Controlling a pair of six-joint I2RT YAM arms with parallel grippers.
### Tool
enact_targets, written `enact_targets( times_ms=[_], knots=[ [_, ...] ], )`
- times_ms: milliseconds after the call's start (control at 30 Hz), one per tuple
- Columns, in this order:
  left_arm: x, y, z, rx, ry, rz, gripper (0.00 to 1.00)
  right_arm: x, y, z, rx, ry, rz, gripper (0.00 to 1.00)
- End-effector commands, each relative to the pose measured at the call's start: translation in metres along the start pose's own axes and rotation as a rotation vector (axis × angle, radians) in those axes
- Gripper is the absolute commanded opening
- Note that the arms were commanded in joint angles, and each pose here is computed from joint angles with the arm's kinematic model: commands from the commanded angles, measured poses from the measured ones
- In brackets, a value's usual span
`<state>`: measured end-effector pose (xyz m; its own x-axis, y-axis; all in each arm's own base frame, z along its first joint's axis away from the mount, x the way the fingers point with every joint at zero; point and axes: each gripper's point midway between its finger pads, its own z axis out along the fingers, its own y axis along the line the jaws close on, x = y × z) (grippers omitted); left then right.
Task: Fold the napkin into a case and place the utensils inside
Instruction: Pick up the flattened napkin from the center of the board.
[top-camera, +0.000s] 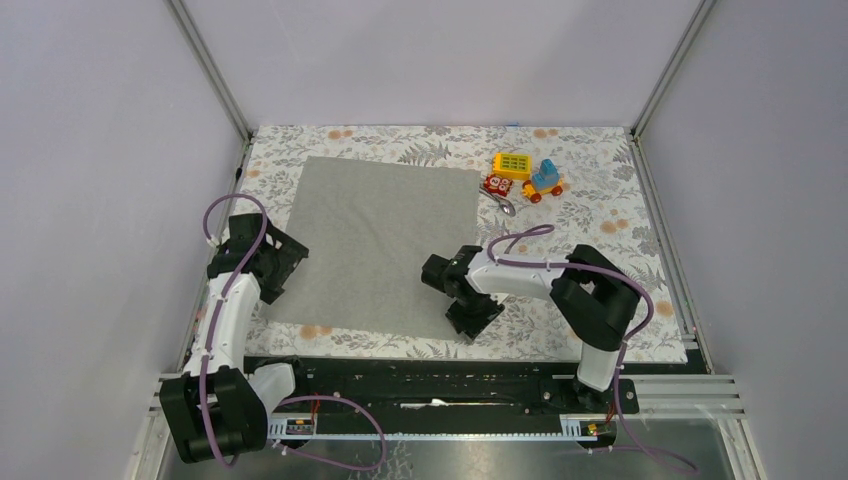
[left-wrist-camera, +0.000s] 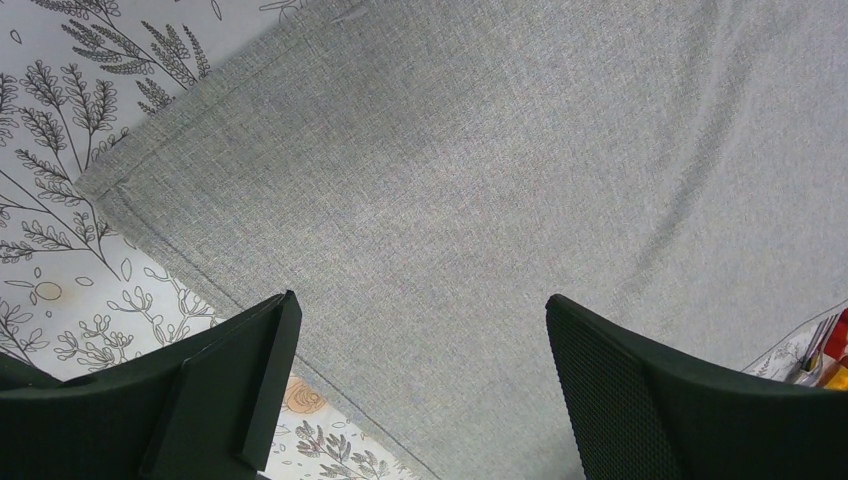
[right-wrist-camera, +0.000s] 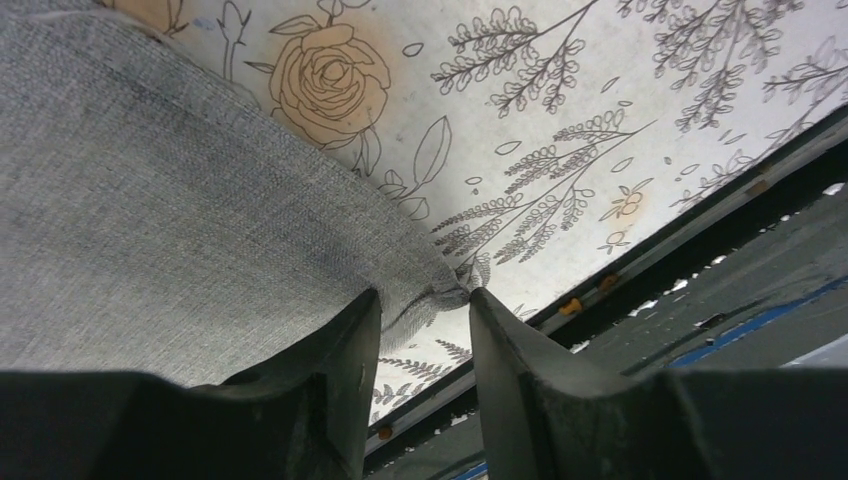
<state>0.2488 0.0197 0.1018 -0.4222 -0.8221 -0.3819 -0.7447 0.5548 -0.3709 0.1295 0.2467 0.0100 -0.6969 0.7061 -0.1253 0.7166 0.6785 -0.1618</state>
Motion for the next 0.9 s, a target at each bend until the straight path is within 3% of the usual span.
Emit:
enact_targets(
  times_ms=[0,267,467,533,667,867],
  knots=[
    [-0.015,-0.012,-0.007,0.032,-0.052,0.020,0.99,-0.005,-0.018,0.025,0.063,-0.052,0.049,0.42],
    [-0.013,-0.011,-0.007,0.032,-0.045,0.024,0.99,-0.009,-0.015,0.043,0.016,-0.104,0.067,0.20],
    [-0.010,-0.005,-0.006,0.018,-0.044,0.027,0.99,-0.012,-0.005,0.031,-0.085,-0.128,0.059,0.07],
    [-0.009,-0.006,-0.007,0.023,-0.044,0.027,0.99,-0.014,-0.001,0.023,-0.116,-0.134,0.040,0.15],
    [-0.012,-0.006,-0.010,0.029,-0.060,0.027,0.99,-0.017,-0.010,0.006,-0.079,-0.171,-0.004,0.53],
    [-0.014,-0.008,-0.010,0.036,-0.071,0.022,0.99,-0.014,-0.023,0.001,-0.088,-0.161,-0.004,0.57]
  ],
)
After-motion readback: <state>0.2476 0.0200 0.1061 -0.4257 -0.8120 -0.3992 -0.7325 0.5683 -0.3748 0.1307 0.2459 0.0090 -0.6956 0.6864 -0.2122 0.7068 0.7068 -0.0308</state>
